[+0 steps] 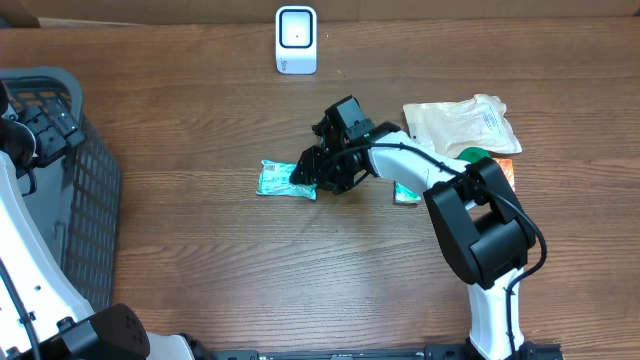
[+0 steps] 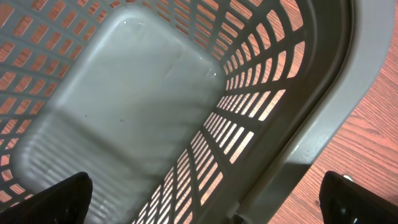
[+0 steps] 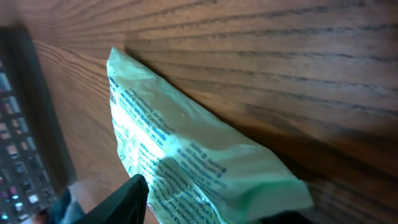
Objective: Scan the item barcode
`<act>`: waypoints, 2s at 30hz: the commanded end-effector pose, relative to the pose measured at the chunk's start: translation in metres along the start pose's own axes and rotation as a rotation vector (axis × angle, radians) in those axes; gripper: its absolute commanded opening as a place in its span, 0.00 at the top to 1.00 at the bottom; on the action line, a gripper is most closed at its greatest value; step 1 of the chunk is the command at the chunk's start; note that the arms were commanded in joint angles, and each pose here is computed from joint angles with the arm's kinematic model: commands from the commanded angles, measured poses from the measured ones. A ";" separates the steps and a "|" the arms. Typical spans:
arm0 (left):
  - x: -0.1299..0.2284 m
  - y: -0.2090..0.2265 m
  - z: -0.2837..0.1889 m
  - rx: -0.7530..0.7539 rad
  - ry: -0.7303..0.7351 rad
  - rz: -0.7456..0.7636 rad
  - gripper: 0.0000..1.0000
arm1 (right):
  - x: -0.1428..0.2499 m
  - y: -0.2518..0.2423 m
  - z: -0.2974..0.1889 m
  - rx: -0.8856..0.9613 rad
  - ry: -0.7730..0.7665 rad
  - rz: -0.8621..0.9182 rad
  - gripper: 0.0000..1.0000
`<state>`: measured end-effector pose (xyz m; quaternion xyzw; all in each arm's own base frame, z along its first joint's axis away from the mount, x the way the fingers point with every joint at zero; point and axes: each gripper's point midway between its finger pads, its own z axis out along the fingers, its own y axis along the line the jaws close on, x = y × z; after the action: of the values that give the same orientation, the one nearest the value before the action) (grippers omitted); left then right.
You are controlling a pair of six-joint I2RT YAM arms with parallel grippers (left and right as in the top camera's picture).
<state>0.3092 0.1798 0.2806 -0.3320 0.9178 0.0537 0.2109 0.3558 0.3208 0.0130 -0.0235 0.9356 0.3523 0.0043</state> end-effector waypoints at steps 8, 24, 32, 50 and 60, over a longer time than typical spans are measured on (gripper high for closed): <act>-0.002 0.000 0.000 0.002 -0.004 -0.008 0.00 | 0.030 -0.027 0.052 0.062 0.046 0.115 0.58; -0.002 0.000 0.000 0.002 -0.004 -0.008 0.00 | 0.028 -0.038 0.063 0.035 0.065 0.180 0.96; -0.002 0.000 0.000 0.002 -0.004 -0.008 0.00 | 0.003 0.006 -0.003 -0.139 0.031 0.066 0.96; -0.002 0.000 0.000 0.002 -0.004 -0.008 0.00 | 0.009 0.093 -0.208 -0.210 -0.299 -0.391 0.96; -0.002 0.000 0.000 0.002 -0.004 -0.008 0.01 | 0.045 0.119 -0.255 -0.225 -0.359 -0.521 0.96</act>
<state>0.3092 0.1798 0.2805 -0.3320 0.9179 0.0537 0.2107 0.3205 0.2431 0.2520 -0.1637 0.8602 0.4307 0.2186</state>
